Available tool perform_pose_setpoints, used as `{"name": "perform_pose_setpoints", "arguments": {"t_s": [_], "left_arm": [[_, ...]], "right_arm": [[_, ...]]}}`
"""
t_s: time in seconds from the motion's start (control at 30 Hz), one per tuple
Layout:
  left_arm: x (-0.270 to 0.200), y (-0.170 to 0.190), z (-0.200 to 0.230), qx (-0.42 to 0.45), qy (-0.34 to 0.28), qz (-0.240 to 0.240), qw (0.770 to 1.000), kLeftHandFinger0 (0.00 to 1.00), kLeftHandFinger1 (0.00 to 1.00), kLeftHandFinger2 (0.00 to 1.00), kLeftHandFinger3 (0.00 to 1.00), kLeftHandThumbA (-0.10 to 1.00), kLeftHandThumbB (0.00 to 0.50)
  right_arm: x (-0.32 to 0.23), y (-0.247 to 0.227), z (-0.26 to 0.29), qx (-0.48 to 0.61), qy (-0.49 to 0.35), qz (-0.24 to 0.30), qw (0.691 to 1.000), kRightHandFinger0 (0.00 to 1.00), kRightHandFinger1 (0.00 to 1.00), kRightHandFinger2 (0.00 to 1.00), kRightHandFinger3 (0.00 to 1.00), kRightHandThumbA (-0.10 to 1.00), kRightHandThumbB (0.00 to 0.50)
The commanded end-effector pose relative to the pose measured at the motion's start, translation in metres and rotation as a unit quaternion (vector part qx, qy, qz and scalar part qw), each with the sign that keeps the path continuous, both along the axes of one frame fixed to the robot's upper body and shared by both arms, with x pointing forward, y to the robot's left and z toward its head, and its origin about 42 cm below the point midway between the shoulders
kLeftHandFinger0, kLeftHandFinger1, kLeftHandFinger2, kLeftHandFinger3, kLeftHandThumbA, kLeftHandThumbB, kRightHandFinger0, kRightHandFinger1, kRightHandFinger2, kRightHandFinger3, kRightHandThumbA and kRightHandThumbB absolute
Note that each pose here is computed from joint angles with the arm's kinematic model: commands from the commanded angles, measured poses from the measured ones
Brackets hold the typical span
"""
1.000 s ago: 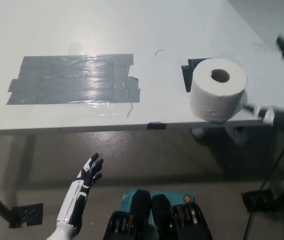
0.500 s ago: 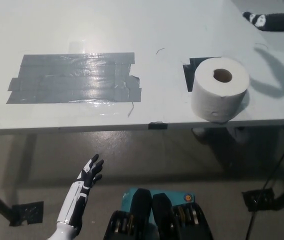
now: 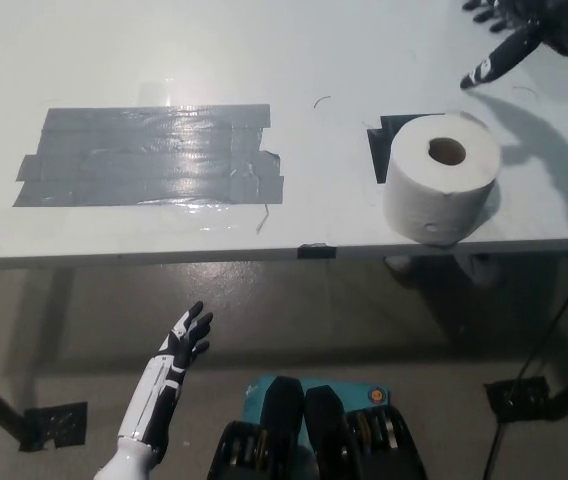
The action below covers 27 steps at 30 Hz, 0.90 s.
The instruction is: A toilet paper roll is kept on the black spot on the desk infront of the robot and the robot inserts its right thumb into the hole in the centre to grab the roll. Then it passes the roll to a person.
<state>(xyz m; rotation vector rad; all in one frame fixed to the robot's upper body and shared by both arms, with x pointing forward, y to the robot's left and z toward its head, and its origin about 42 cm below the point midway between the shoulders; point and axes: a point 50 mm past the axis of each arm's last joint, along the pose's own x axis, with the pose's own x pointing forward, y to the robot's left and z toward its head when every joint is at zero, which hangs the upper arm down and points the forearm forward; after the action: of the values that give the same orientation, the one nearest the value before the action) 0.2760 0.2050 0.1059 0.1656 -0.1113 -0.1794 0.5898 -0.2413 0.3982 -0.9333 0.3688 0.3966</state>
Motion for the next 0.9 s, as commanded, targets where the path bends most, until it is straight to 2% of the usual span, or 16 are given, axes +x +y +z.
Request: {"name": "perform_pose_setpoints", "arguments": {"t_s": [0.0,0.03,0.07,0.1,0.17,0.27,0.43,0.57,0.87], "left_arm": [[0.008,-0.003,0.023,0.006,-0.047,-0.016,0.999,1.0,1.0,1.0,1.0,1.0,0.25],[0.008,-0.003,0.023,0.006,-0.046,-0.015,0.999,1.0,1.0,1.0,1.0,1.0,0.25],[0.008,-0.004,0.024,0.007,-0.046,-0.015,0.999,1.0,1.0,1.0,1.0,1.0,0.249],[0.008,-0.004,0.023,0.007,-0.046,-0.015,0.999,1.0,1.0,1.0,1.0,1.0,0.246],[0.008,-0.004,0.024,0.006,-0.047,-0.016,0.999,1.0,1.0,1.0,1.0,1.0,0.234],[0.009,-0.005,0.024,0.007,-0.049,-0.018,0.999,1.0,1.0,1.0,1.0,1.0,0.245],[0.01,-0.005,0.026,0.007,-0.052,-0.02,0.998,1.0,1.0,1.0,1.0,1.0,0.228],[0.012,-0.006,0.027,0.005,-0.054,-0.023,0.998,1.0,1.0,1.0,1.0,1.0,0.221],[0.012,-0.005,0.027,0.008,-0.052,-0.022,0.998,1.0,1.0,1.0,1.0,1.0,0.226]], "right_arm": [[0.002,0.023,0.061,-0.047,0.02,0.061,0.997,1.0,1.0,1.0,1.0,0.92,0.325],[0.002,0.024,0.062,-0.05,0.024,0.064,0.996,1.0,1.0,1.0,1.0,0.93,0.324],[0.002,0.027,0.062,-0.069,0.023,0.079,0.994,1.0,1.0,1.0,1.0,1.0,0.327],[0.002,0.03,0.062,-0.073,0.025,0.081,0.994,1.0,1.0,1.0,1.0,1.0,0.347],[0.003,0.034,0.061,-0.073,0.034,0.092,0.993,1.0,1.0,1.0,1.0,1.0,0.324],[0.004,0.04,0.058,-0.065,0.051,0.093,0.992,1.0,1.0,1.0,1.0,1.0,0.327],[0.005,0.048,0.055,-0.061,0.066,0.084,0.992,1.0,1.0,1.0,1.0,1.0,0.413],[0.006,0.049,0.05,-0.069,0.048,0.08,0.993,1.0,1.0,1.0,1.0,1.0,0.433],[0.008,0.046,0.036,-0.106,0.047,0.071,0.991,1.0,1.0,1.0,1.0,1.0,0.391]]}}
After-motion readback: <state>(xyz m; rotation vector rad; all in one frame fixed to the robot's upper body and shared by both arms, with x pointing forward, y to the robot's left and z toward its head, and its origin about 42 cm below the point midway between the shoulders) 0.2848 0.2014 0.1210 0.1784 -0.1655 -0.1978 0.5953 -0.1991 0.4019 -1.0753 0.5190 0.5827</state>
